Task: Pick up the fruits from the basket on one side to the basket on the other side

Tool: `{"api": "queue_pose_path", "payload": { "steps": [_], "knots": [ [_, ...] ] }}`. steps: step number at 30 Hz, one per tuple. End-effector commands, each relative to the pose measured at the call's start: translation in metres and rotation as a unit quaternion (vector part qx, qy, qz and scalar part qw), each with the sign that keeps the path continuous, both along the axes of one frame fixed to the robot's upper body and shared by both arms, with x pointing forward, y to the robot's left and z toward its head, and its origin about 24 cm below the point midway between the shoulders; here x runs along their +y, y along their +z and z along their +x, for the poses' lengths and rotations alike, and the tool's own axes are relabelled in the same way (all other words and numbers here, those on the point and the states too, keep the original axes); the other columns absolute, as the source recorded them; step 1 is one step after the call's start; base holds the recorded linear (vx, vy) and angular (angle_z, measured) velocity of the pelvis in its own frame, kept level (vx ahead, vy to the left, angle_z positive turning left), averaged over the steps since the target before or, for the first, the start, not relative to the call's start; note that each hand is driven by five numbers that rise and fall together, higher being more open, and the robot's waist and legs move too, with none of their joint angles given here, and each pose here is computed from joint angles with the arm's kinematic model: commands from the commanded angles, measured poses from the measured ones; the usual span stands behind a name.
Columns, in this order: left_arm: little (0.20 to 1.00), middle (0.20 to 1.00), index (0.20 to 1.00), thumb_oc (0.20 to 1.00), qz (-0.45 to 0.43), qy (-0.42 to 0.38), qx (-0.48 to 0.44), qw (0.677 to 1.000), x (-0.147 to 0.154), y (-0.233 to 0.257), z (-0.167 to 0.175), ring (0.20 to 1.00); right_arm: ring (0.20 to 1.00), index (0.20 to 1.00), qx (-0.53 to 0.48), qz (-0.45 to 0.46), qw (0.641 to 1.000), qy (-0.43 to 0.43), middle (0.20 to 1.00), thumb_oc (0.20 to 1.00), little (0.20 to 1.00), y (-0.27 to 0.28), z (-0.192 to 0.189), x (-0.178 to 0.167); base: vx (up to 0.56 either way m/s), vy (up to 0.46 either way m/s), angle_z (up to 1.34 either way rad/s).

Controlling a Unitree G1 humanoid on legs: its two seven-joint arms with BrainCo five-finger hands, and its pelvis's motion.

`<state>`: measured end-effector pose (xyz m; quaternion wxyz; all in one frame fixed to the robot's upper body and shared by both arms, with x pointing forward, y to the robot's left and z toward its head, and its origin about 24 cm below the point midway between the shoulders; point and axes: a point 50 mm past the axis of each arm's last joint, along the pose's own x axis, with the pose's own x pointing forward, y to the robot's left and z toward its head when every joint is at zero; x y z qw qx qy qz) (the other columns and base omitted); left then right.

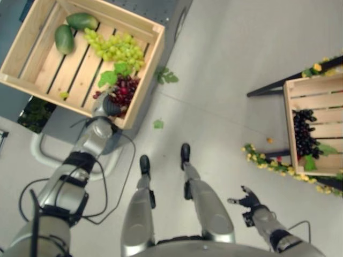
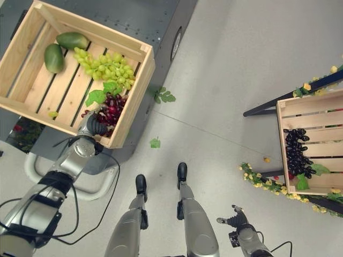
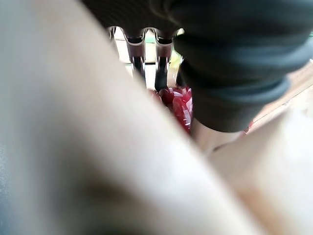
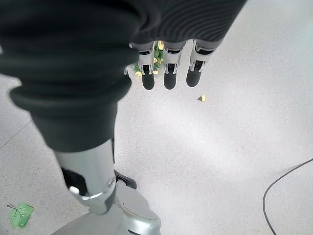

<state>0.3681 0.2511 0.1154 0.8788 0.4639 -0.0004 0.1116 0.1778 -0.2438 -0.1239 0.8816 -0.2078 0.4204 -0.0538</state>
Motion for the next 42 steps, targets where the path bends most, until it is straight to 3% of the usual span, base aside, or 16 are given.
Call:
{"api": "queue_pose_path", "payload": {
  "steps": [1, 22, 23, 24, 25, 42],
  "knots": [
    [0.200, 0.200, 0.200, 0.200, 0.022, -0.010, 0.017, 1.000, -0.008, -0.002, 0.006, 0.200, 1.000, 1.000, 0.003, -0.006, 1.000, -0.008, 1.000, 1.000, 1.000, -0.003, -0.016, -0.007, 0.02, 0.004, 0.07],
    [0.200, 0.200, 0.200, 0.200, -0.017, 0.002, 0.018, 1.000, -0.003, -0.012, -0.001, 0.200, 1.000, 1.000, -0.002, -0.004, 1.000, -0.006, 1.000, 1.000, 1.000, -0.002, -0.013, -0.005, 0.00, 0.000, 0.00],
    [0.805, 0.805, 0.805, 0.805, -0.018, 0.001, 0.025, 1.000, -0.003, -0.014, -0.001, 0.805, 1.000, 1.000, -0.001, -0.005, 1.000, -0.006, 1.000, 1.000, 1.000, -0.002, -0.013, -0.006, 0.00, 0.000, 0.00],
    [0.805, 0.805, 0.805, 0.805, -0.016, -0.002, 0.033, 0.999, -0.003, -0.016, -0.001, 0.805, 1.000, 1.000, 0.001, -0.005, 1.000, -0.006, 1.000, 1.000, 1.000, -0.002, -0.013, -0.006, 0.00, 0.000, 0.00],
    [1.000, 1.000, 1.000, 1.000, -0.016, -0.002, 0.033, 0.999, -0.003, -0.016, -0.001, 1.000, 1.000, 1.000, 0.001, -0.005, 1.000, -0.006, 1.000, 1.000, 1.000, -0.002, -0.013, -0.006, 0.00, 0.000, 0.00],
    [1.000, 1.000, 1.000, 1.000, -0.031, -0.016, 0.084, 0.996, -0.011, -0.031, 0.000, 1.000, 1.000, 1.000, 0.023, -0.007, 1.000, -0.005, 1.000, 1.000, 1.000, -0.005, -0.016, -0.007, 0.00, 0.000, 0.00]
  ]
}}
